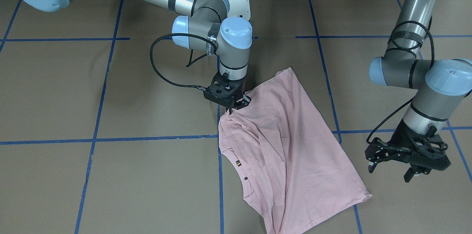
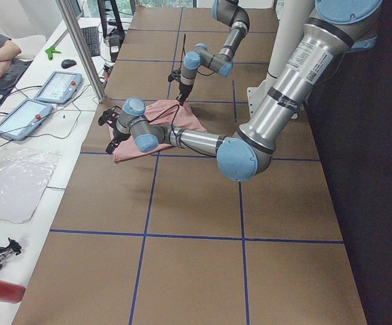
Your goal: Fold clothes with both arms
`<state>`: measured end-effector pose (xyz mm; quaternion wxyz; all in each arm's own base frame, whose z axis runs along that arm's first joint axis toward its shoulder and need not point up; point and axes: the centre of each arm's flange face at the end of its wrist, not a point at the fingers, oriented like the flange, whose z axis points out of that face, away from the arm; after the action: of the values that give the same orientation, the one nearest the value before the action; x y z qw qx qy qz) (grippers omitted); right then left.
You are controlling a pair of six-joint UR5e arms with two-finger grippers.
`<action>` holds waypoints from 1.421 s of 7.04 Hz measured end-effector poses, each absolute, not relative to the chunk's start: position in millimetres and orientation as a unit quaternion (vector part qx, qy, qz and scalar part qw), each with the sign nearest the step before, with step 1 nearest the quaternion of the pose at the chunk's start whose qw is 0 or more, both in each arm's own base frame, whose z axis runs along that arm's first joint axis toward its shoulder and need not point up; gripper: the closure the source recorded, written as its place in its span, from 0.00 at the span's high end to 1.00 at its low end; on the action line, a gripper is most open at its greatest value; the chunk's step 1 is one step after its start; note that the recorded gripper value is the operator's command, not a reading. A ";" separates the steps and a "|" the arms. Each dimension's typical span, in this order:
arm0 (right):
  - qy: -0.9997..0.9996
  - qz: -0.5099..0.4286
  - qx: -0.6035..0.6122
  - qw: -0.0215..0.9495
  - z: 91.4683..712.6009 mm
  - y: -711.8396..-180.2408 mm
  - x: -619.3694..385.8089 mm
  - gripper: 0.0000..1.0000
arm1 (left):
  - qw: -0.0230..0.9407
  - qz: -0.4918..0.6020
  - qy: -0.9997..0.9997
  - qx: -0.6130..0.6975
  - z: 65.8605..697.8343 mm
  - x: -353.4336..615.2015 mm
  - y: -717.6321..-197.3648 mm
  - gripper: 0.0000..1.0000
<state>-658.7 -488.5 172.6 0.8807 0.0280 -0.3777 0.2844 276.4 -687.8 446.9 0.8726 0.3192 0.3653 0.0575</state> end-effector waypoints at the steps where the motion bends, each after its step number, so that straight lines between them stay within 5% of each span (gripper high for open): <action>1: -0.389 0.281 0.031 0.877 188.4 -478.9 -633.7 0.00 | 0.872 0.061 0.371 0.315 447.2 277.4 -685.5 1.00; 6: -0.395 0.282 0.065 0.872 248.7 -299.3 -564.9 0.00 | 0.870 0.068 0.378 0.309 447.1 279.9 -683.0 1.00; 7: -0.390 0.282 0.065 0.874 246.1 -268.7 -574.7 0.37 | 0.870 0.068 0.378 0.309 447.1 280.1 -682.9 1.00; 8: -0.389 0.278 0.069 0.876 245.3 -246.9 -582.7 0.99 | 0.870 0.068 0.379 0.309 447.1 280.2 -682.9 1.00; 10: -0.391 0.244 0.085 0.883 238.7 -228.4 -582.3 1.00 | 0.870 0.068 0.379 0.309 447.0 280.2 -682.8 1.00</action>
<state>-582.3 -228.4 238.7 0.8833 0.0848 -0.3915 0.2436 280.2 -682.8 447.0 0.8698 0.3087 0.3790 0.0679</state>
